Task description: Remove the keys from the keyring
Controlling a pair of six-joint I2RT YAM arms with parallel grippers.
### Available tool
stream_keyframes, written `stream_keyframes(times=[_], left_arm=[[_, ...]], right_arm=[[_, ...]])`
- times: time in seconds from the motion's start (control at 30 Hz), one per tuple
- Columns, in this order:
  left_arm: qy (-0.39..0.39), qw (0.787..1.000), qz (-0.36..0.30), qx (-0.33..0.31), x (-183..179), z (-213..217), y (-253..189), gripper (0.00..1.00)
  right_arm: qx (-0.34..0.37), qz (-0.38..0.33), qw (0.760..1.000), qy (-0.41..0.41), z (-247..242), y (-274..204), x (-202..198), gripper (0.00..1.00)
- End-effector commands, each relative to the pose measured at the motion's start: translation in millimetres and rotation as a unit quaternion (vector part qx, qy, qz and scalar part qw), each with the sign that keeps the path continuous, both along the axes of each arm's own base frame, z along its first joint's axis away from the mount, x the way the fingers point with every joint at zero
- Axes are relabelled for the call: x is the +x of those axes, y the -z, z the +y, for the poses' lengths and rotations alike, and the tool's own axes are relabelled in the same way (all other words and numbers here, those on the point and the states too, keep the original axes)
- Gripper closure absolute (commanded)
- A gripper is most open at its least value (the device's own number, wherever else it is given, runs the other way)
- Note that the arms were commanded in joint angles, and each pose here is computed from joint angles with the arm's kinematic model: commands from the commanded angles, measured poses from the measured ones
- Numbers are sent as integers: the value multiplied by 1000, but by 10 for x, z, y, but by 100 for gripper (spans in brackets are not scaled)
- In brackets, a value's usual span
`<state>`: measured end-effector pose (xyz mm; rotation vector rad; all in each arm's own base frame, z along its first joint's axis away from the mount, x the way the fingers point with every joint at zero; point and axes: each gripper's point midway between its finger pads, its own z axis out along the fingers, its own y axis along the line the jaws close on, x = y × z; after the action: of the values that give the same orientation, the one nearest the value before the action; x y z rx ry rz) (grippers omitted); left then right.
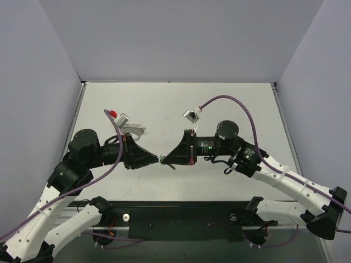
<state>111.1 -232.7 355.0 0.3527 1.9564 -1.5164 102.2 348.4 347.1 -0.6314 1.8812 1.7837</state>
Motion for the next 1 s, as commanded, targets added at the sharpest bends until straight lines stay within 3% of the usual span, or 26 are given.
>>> stream_keyframes(times=[0.0, 0.33, 0.6, 0.8, 0.97], left_arm=[[6, 1000, -15, -20, -11, -24, -87, 67], [2, 1000, -17, -18, -22, -9, -86, 67], [-13, 997, -72, 22, -52, 142, -227, 65], [63, 988, -143, -17, -287, 86, -405, 48], [113, 961, -242, -68, -403, 29, -552, 40]], right_arm=[[67, -42, 997, -9, -65, -508, -109, 100], [71, -40, 997, -13, -44, -506, -127, 100], [71, -41, 996, -19, -69, -505, -160, 100], [76, -59, 993, -61, -140, -499, -332, 100], [94, -70, 990, -81, -177, -580, -412, 100]])
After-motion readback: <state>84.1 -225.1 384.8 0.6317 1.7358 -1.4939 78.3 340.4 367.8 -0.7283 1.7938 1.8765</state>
